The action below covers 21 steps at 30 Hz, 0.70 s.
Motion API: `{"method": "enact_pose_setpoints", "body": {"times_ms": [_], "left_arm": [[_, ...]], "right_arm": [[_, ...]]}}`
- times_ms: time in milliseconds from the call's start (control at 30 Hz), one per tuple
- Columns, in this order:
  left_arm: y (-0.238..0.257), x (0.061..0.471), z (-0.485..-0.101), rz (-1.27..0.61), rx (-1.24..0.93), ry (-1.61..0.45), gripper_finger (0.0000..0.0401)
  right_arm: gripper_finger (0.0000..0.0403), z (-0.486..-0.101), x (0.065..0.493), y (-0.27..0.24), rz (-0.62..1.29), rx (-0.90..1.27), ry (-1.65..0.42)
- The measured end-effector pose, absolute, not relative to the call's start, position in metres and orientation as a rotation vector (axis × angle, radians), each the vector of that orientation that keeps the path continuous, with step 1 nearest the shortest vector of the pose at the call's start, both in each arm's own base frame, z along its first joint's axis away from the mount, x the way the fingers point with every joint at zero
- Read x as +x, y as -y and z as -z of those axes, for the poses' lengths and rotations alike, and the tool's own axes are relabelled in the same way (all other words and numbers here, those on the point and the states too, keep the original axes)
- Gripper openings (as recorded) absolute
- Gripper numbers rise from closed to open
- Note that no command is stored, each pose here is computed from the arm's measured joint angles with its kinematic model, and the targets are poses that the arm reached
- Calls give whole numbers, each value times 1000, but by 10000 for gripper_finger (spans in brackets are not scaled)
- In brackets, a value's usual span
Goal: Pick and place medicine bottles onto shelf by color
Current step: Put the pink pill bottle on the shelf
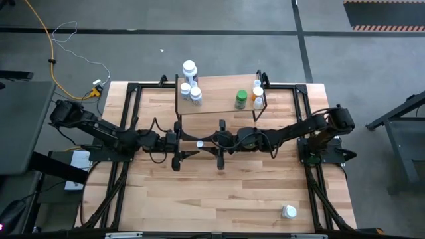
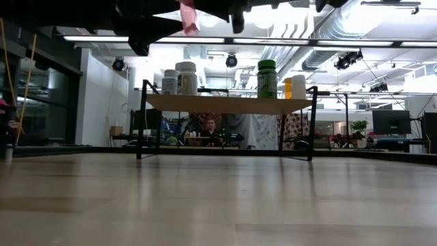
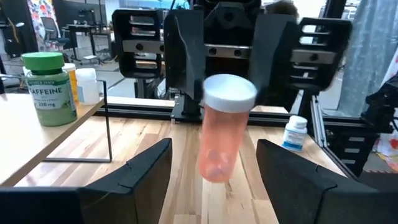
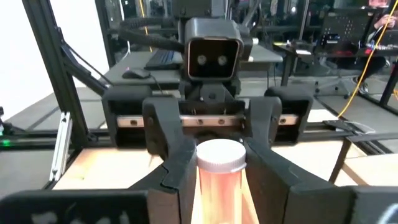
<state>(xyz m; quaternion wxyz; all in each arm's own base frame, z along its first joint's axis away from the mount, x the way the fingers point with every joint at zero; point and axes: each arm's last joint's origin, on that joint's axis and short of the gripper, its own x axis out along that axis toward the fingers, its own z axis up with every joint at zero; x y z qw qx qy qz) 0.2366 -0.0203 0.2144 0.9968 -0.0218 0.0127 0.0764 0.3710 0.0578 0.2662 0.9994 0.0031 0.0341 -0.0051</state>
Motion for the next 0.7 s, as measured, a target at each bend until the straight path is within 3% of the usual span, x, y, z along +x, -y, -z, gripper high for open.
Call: {"method": "enact_pose_setpoints", "body": {"times_ms": [300,700], "left_arm": [[19,221,-227,-147,-46,-47,225],[18,212,-232,-149,-80,-62,225]], "right_arm": [[108,-273,361,-54,93,-71,-137],[108,-258,364,-30,458,-81,-89]]}}
